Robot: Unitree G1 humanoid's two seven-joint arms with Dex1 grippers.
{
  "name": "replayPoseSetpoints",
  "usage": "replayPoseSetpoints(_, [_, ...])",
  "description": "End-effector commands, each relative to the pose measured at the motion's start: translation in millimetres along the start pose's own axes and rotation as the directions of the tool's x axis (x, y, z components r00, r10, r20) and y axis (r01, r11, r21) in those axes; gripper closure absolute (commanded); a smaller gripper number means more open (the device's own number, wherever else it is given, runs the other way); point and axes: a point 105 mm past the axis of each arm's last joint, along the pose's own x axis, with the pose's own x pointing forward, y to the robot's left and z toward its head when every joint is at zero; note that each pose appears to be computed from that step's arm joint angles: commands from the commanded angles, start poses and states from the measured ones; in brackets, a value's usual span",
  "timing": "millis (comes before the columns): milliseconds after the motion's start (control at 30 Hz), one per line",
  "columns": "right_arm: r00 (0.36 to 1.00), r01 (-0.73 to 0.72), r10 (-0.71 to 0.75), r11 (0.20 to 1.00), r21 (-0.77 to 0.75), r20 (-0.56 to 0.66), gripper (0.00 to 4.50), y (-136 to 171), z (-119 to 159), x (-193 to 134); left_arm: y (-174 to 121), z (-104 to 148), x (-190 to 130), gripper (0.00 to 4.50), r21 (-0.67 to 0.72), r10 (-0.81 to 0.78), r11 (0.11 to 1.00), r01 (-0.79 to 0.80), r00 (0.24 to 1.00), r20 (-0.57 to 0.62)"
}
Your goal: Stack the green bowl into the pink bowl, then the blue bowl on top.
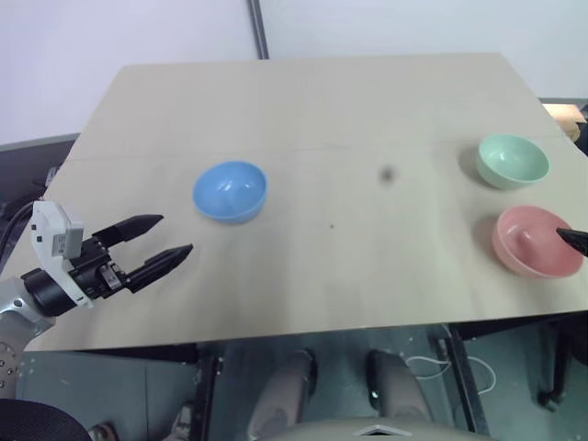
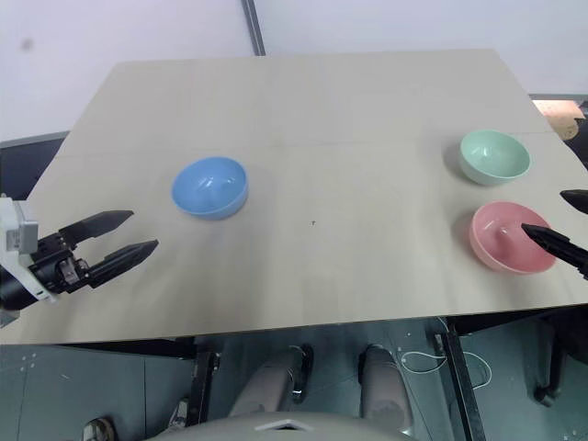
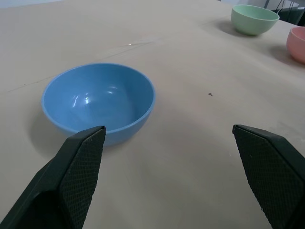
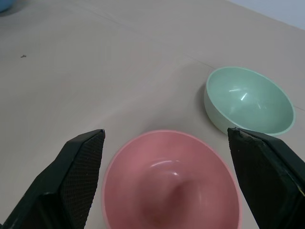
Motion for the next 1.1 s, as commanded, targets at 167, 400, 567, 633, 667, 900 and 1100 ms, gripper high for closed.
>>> replayPoseSetpoints(167, [0.999, -0.009, 0.011, 0.999, -0.052, 0.041, 0.04, 0, 12, 5, -4, 16, 8, 0.0, 0.056, -0.027, 0.998, 0.024, 0.999, 0.044])
replayPoseSetpoints(400, [0.999, -0.022, 0.024, 0.998, -0.059, 0.037, 0.04, 2, 9, 18, -11, 19, 16, 0.0, 0.07, -0.067, 0.996, 0.062, 0.996, 0.063])
replayPoseSetpoints(567, [0.999, -0.017, 0.019, 0.998, -0.054, 0.037, 0.04, 5, 11, 43, -26, 27, 30, 0.0, 0.103, -0.177, 0.981, 0.167, 0.979, 0.098])
replayPoseSetpoints(633, [0.999, 0.001, 0.002, 0.998, -0.059, 0.047, 0.04, 4, 14, 58, -30, 32, 37, 0.0, 0.121, -0.206, 0.974, 0.191, 0.971, 0.125])
replayPoseSetpoints(667, [0.999, 0.019, -0.016, 0.997, -0.07, 0.046, 0.04, 2, 14, 66, -32, 33, 41, 0.0, 0.13, -0.217, 0.971, 0.2, 0.967, 0.131])
replayPoseSetpoints(900, [0.995, 0.1, -0.1, 0.994, -0.053, -0.012, 0.04, -2, 16, 95, -62, 42, 51, 0.0, 0.167, -0.359, 0.928, 0.332, 0.918, 0.171])
replayPoseSetpoints(1100, [0.967, 0.213, -0.21, 0.977, 0.008, -0.142, 0.04, 9, 16, 88, -84, 43, 46, 0.0, 0.2, -0.522, 0.848, 0.491, 0.84, 0.15])
